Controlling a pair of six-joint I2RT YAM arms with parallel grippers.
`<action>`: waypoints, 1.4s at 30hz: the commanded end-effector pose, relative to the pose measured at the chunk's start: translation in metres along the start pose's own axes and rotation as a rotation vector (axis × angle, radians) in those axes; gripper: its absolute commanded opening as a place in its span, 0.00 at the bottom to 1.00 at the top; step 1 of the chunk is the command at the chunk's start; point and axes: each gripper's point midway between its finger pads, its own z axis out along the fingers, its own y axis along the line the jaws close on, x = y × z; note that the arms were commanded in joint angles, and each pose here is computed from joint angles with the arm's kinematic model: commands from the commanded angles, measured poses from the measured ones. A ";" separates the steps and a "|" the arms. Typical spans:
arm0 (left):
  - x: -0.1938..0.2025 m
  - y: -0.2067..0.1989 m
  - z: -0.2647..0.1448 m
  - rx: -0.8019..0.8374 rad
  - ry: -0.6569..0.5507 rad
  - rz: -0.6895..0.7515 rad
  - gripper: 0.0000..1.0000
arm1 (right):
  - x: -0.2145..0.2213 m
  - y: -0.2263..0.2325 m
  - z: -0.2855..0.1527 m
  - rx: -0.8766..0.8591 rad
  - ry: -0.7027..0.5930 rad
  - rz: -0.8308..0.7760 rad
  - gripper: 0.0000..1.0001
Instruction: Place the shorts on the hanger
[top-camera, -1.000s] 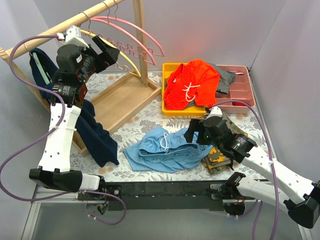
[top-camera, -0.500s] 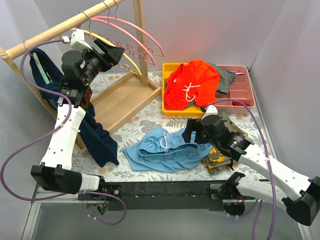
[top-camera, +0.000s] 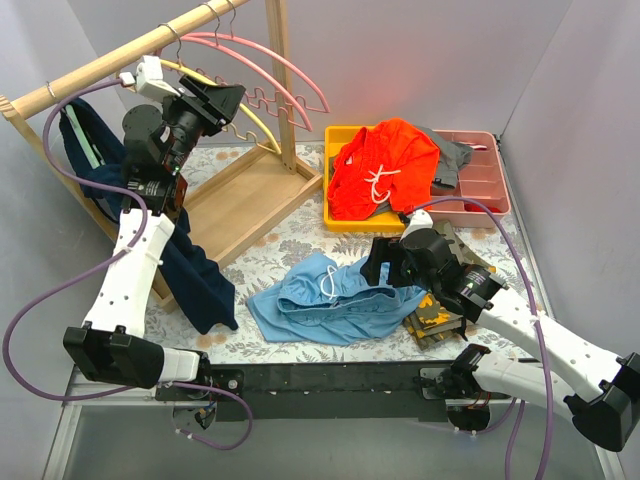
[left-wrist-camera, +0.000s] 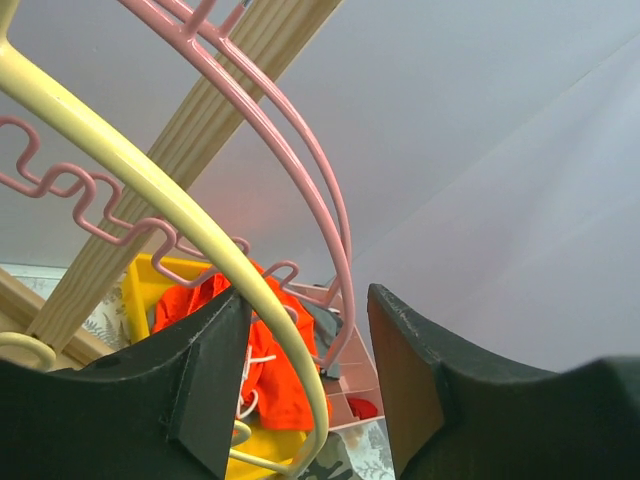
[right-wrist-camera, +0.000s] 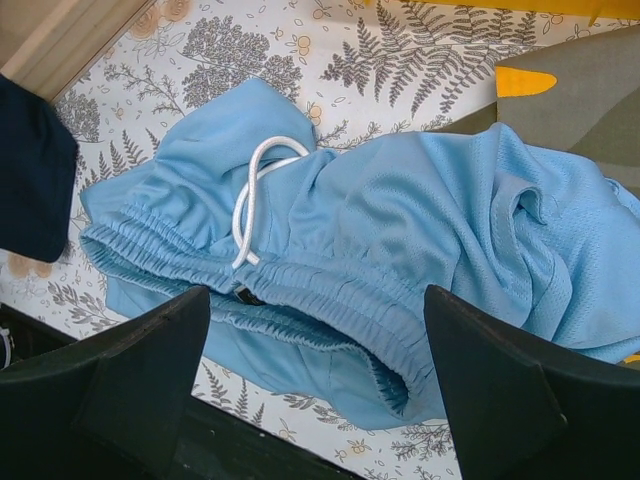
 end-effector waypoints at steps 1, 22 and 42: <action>-0.011 -0.003 -0.001 0.020 -0.055 0.001 0.48 | -0.017 0.013 -0.005 -0.053 -0.051 -0.008 0.94; -0.017 -0.021 -0.011 0.066 -0.045 0.065 0.07 | -0.021 0.016 -0.006 -0.065 -0.056 -0.019 0.94; 0.043 -0.030 -0.104 0.082 0.164 0.023 0.07 | -0.026 0.014 -0.010 -0.054 -0.074 -0.042 0.94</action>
